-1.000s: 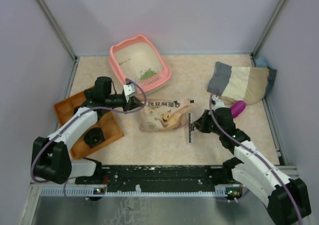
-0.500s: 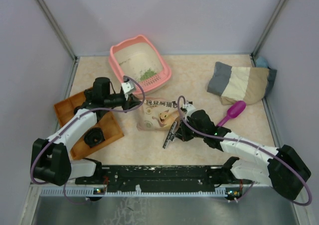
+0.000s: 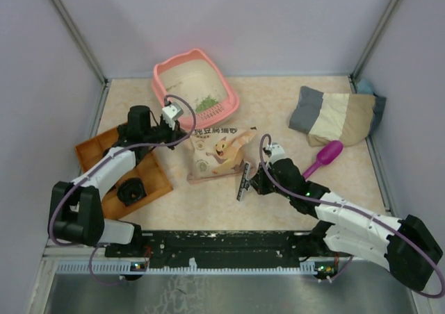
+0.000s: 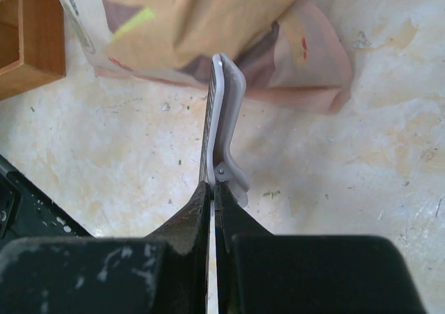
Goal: Fill the litter box with clean litter
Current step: Pick up the clamp at the center of the board, then place the cat litter bag at the center of the board, then clamp the cat litter bag at the center of the board.
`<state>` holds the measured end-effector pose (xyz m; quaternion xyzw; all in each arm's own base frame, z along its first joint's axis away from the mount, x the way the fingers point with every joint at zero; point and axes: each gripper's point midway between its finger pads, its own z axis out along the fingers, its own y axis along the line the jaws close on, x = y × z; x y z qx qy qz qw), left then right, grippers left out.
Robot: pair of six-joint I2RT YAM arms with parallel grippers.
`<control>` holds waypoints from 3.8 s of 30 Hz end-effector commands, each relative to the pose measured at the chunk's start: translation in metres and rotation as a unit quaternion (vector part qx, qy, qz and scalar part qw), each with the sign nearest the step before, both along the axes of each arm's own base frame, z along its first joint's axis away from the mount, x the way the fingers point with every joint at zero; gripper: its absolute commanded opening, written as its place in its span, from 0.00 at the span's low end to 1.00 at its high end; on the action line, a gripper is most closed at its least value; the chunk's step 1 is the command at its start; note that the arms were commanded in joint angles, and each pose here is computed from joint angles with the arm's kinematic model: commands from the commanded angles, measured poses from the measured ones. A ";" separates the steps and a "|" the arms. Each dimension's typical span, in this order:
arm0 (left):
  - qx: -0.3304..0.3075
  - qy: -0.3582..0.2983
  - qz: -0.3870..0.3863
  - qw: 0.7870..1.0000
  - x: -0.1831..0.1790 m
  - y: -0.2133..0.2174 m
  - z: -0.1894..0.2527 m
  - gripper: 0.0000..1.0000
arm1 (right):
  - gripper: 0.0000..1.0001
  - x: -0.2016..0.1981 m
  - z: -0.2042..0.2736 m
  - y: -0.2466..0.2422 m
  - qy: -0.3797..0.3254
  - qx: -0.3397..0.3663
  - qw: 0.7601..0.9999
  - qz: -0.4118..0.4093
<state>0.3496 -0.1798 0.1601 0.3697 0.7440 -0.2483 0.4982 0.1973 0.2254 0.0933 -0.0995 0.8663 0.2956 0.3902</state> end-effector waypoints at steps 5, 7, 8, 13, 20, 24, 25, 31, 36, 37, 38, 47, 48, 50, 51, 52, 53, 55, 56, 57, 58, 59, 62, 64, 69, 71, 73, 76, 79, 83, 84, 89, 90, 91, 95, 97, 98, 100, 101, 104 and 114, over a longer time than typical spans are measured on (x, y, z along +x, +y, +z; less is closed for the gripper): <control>-0.027 -0.046 0.114 0.992 0.074 0.042 0.031 0.00 | 0.00 0.004 0.006 -0.003 -0.024 0.009 1.000 -0.014; -0.027 -0.038 0.120 0.992 0.078 0.044 0.026 0.00 | 0.00 0.004 0.006 -0.003 -0.025 0.008 1.000 -0.014; -0.026 -0.036 0.125 0.991 0.080 0.045 0.025 0.04 | 0.00 0.005 0.007 -0.003 -0.026 0.008 1.000 -0.014; -0.027 -0.038 0.125 0.991 0.076 0.046 0.031 0.24 | 0.00 0.007 0.012 -0.007 -0.044 -0.007 0.999 -0.008; -0.069 -0.056 0.134 0.987 0.058 0.044 0.080 0.49 | 0.00 0.011 0.052 -0.002 -0.088 0.014 0.996 0.005; -0.127 -0.017 0.150 0.980 0.044 0.038 0.109 0.57 | 0.00 0.005 0.087 0.015 -0.123 0.065 0.989 0.047; -0.134 -0.010 0.134 0.982 0.038 0.034 0.113 0.59 | 0.00 0.005 0.097 0.018 -0.134 0.080 0.986 0.054; -0.225 0.063 0.003 0.972 -0.018 -0.008 0.139 0.63 | 0.00 0.005 0.159 0.031 -0.199 0.163 0.964 0.069; -0.268 0.072 -0.126 0.953 -0.078 -0.033 0.144 0.69 | 0.00 0.003 0.211 0.037 -0.227 0.249 0.939 0.065; -0.275 0.073 -0.137 0.949 -0.085 -0.035 0.145 0.70 | 0.00 0.003 0.220 0.037 -0.228 0.266 0.935 0.060; -0.281 0.075 -0.150 0.945 -0.093 -0.037 0.146 0.71 | 0.00 0.003 0.228 0.037 -0.233 0.281 0.929 0.057; -0.284 0.126 -0.245 0.919 -0.139 -0.079 0.124 0.71 | 0.00 0.000 0.263 0.057 -0.222 0.348 0.907 0.085; -0.282 0.127 -0.249 0.918 -0.141 -0.082 0.122 0.70 | 0.00 0.001 0.264 0.059 -0.219 0.349 0.907 0.088; -0.277 0.130 -0.253 0.918 -0.142 -0.086 0.118 0.68 | 0.00 0.000 0.266 0.062 -0.215 0.354 0.905 0.094; -0.275 0.128 -0.256 0.918 -0.142 -0.087 0.118 0.65 | 0.00 0.000 0.267 0.063 -0.214 0.355 0.905 0.096; -0.273 0.126 -0.259 0.918 -0.143 -0.088 0.117 0.64 | 0.00 0.000 0.267 0.063 -0.213 0.356 0.905 0.096; -0.271 0.127 -0.259 0.918 -0.142 -0.089 0.116 0.60 | 0.00 0.000 0.267 0.063 -0.212 0.357 0.904 0.095; -0.269 0.126 -0.265 0.918 -0.143 -0.090 0.116 0.52 | 0.00 0.000 0.267 0.064 -0.211 0.357 0.905 0.096; -0.269 0.127 -0.265 0.917 -0.143 -0.090 0.116 0.47 | 0.00 0.000 0.267 0.064 -0.211 0.357 0.905 0.096; -0.268 0.128 -0.265 0.917 -0.143 -0.091 0.117 0.42 | 0.00 0.000 0.266 0.064 -0.209 0.357 0.905 0.097; -0.267 0.130 -0.267 0.917 -0.143 -0.092 0.116 0.35 | 0.00 0.000 0.266 0.064 -0.208 0.358 0.905 0.096; -0.266 0.136 -0.268 0.916 -0.143 -0.092 0.116 0.29 | 0.00 0.000 0.267 0.064 -0.208 0.360 0.904 0.095; -0.265 0.146 -0.279 0.911 -0.147 -0.095 0.117 0.09 | 0.00 -0.001 0.268 0.064 -0.209 0.365 0.902 0.098; -0.268 0.143 -0.275 0.912 -0.146 -0.095 0.121 0.00 | 0.21 0.000 0.266 0.061 -0.208 0.368 0.902 0.088; -0.305 0.122 -0.240 0.914 -0.143 -0.096 0.144 0.00 | 0.74 0.003 0.270 0.045 -0.216 0.419 0.881 0.046; -0.324 0.128 -0.240 0.906 -0.148 -0.097 0.152 0.00 | 0.74 0.001 0.271 0.048 -0.218 0.426 0.876 0.056; -0.336 0.129 -0.245 0.900 -0.151 -0.099 0.157 0.00 | 0.74 -0.002 0.274 0.054 -0.216 0.427 0.875 0.074; -0.345 0.134 -0.254 0.893 -0.157 -0.103 0.160 0.00 | 0.68 -0.007 0.280 0.059 -0.225 0.436 0.866 0.098; -0.346 0.135 -0.259 0.891 -0.159 -0.106 0.161 0.00 | 0.54 -0.007 0.282 0.059 -0.232 0.438 0.863 0.098; -0.349 0.144 -0.258 0.889 -0.160 -0.107 0.161 0.00 | 0.41 -0.008 0.285 0.056 -0.238 0.445 0.858 0.097; -0.351 0.146 -0.260 0.888 -0.161 -0.107 0.161 0.00 | 0.42 -0.008 0.284 0.056 -0.237 0.445 0.858 0.095; -0.360 0.155 -0.278 0.877 -0.166 -0.108 0.166 0.00 | 0.37 -0.009 0.285 0.060 -0.240 0.450 0.854 0.105; -0.360 0.157 -0.280 0.876 -0.167 -0.109 0.165 0.00 | 0.32 -0.009 0.286 0.060 -0.241 0.451 0.853 0.106; -0.360 0.156 -0.281 0.876 -0.167 -0.108 0.166 0.00 | 0.22 -0.009 0.285 0.060 -0.242 0.450 0.853 0.107; -0.358 0.150 -0.271 0.881 -0.166 -0.108 0.165 0.12 | 0.00 -0.008 0.284 0.056 -0.255 0.448 0.851 0.099; -0.351 0.146 -0.258 0.888 -0.162 -0.107 0.163 0.38 | 0.00 -0.007 0.284 0.053 -0.264 0.440 0.853 0.094; -0.348 0.141 -0.249 0.893 -0.159 -0.108 0.162 0.49 | 0.00 -0.006 0.283 0.052 -0.266 0.433 0.857 0.090; -0.333 0.121 -0.221 0.909 -0.148 -0.107 0.157 0.60 | 0.00 -0.001 0.275 0.048 -0.267 0.406 0.871 0.073; -0.316 0.116 -0.198 0.921 -0.139 -0.106 0.149 0.62 | 0.00 0.001 0.270 0.046 -0.268 0.387 0.880 0.067; -0.264 0.086 -0.124 0.953 -0.110 -0.099 0.135 0.64 | 0.00 0.009 0.257 0.034 -0.286 0.302 0.908 0.046; -0.106 0.025 -0.006 0.994 -0.016 -0.051 0.106 0.66 | 0.00 0.001 0.234 -0.002 -0.321 0.134 0.936 0.053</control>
